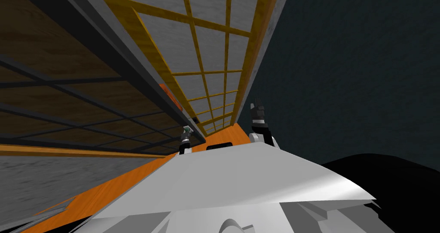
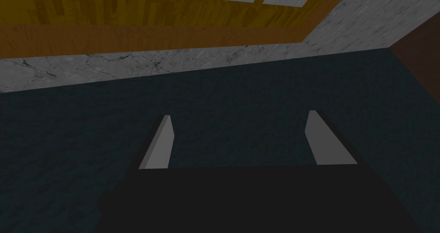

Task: Pull the door open

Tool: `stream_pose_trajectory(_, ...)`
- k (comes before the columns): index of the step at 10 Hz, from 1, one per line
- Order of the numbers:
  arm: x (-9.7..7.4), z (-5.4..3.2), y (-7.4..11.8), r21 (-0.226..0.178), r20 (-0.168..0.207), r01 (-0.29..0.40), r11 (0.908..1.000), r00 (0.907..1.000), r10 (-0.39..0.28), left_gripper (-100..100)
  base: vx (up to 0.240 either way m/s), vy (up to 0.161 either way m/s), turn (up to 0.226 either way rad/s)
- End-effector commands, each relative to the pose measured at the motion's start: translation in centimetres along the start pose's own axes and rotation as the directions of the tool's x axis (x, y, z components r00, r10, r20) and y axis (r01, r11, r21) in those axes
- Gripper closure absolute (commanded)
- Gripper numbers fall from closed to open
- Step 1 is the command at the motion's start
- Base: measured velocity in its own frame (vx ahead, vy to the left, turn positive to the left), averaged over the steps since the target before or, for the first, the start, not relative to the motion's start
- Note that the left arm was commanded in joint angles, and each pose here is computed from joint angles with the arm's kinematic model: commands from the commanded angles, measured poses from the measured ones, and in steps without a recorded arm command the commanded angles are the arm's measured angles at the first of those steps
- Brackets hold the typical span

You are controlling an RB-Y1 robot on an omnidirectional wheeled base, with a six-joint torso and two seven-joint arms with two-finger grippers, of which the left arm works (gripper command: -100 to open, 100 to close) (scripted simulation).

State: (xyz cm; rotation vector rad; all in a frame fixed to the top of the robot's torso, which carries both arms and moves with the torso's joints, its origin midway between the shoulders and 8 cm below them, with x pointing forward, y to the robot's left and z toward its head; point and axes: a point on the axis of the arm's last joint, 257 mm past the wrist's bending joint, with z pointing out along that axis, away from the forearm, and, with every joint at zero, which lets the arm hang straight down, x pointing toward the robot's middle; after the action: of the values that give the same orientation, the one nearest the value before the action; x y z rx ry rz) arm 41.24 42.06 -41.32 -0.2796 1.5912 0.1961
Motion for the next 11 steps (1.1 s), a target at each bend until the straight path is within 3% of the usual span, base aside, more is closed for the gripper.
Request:
stream_pose_trajectory(1,0.6,-0.42,1.4,-0.023,-0.018,-0.005,0.9997,0.9998,0.005,100,-0.082,-0.01,0.036)
stream_pose_trajectory(2,0.6,-0.42,1.4,-0.023,-0.018,-0.005,0.9997,0.9998,0.005,100,-0.039,-0.002,0.016)
stream_pose_trajectory(3,1.3,-1.17,2.4,-0.038,-0.032,0.026,0.9989,0.9991,-0.028,100,-0.079,0.008,0.012)
stream_pose_trajectory(7,2.0,-2.17,3.6,-0.06,-0.048,0.077,0.9952,0.9956,-0.08,100,-0.098,0.019,0.019)
stream_pose_trajectory(11,2.4,-2.64,4.1,-0.072,-0.054,0.106,0.9917,0.9924,-0.11,100,-0.062,-0.004,0.004)
